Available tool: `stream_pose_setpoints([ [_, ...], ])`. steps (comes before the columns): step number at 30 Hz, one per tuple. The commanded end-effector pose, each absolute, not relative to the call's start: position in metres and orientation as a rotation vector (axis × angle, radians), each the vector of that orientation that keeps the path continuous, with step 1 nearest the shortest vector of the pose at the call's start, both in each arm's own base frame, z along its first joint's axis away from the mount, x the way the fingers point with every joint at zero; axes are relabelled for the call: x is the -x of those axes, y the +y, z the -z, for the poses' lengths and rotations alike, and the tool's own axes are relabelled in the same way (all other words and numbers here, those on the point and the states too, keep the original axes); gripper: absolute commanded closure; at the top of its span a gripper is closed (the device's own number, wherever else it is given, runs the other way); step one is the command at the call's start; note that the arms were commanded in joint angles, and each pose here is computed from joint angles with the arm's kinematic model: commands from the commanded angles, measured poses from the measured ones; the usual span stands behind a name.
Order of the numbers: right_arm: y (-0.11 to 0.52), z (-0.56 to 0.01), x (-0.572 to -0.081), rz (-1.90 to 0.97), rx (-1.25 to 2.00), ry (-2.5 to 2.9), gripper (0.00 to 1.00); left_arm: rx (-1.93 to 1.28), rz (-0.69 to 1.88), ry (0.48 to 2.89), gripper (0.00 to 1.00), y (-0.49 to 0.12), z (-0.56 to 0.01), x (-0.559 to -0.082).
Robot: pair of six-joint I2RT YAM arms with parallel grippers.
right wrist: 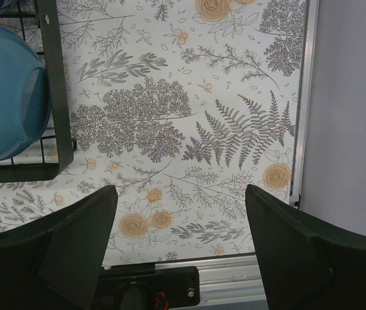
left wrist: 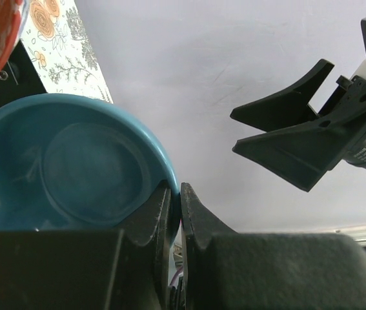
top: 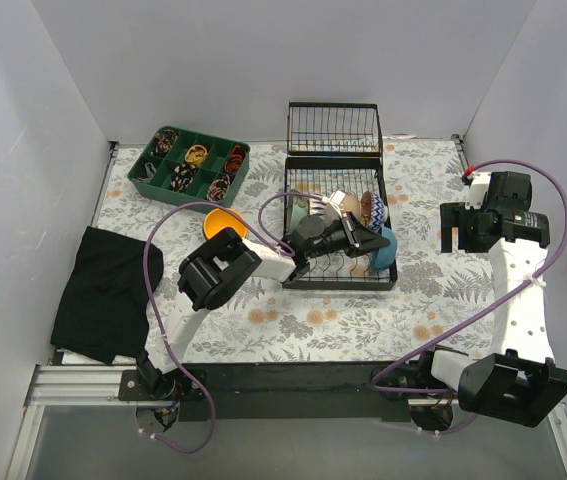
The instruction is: Load the bowls into the dish rack
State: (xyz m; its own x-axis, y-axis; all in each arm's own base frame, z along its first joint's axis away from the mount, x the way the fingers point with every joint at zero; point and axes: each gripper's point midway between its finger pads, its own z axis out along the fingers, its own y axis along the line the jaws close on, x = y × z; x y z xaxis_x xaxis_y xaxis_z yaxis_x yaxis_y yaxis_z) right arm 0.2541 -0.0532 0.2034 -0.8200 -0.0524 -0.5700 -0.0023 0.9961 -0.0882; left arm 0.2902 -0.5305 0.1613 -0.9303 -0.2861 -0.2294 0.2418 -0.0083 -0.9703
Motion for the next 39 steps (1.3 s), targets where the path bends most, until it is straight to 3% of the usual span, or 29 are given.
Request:
stream_pose_setpoints([
  [1, -0.052, -0.198, -0.251, 0.102, 0.054, 2.547, 0.12, 0.323, 2.072, 2.021, 1.0, -0.536, -0.159, -0.29],
  [6, -0.054, -0.201, -0.251, 0.115, 0.055, 2.542, 0.12, 0.446, 2.038, 2.125, 1.0, -0.536, -0.138, -0.286],
  [14, -0.053, -0.198, -0.25, 0.103, 0.058, 2.552, 0.12, 0.355, 2.17, 1.999, 1.0, -0.524, -0.175, -0.273],
  [17, -0.052, -0.196, -0.25, 0.097, 0.057, 2.559, 0.12, 0.4, 2.134, 2.071, 1.0, -0.521, -0.16, -0.271],
  [20, -0.052, -0.197, -0.252, 0.097, 0.054, 2.554, 0.12, 0.373, 2.103, 2.085, 0.78, -0.517, -0.158, -0.271],
  [21, -0.048, -0.198, -0.253, 0.064, 0.064, 2.545, 0.12, 0.363, 2.095, 2.086, 0.65, -0.515, -0.159, -0.273],
  [24, -0.047, -0.2, -0.253, 0.06, 0.064, 2.535, 0.12, 0.286, 2.066, 2.065, 0.49, -0.511, -0.168, -0.274],
  [31, -0.044, -0.204, -0.249, 0.049, 0.059, 2.52, 0.12, 0.154, 1.951, 2.088, 0.33, -0.484, -0.173, -0.275],
  [39, -0.04, -0.208, -0.247, 0.03, 0.055, 2.496, 0.11, -0.299, 1.774, 2.193, 0.31, -0.448, -0.182, -0.249],
])
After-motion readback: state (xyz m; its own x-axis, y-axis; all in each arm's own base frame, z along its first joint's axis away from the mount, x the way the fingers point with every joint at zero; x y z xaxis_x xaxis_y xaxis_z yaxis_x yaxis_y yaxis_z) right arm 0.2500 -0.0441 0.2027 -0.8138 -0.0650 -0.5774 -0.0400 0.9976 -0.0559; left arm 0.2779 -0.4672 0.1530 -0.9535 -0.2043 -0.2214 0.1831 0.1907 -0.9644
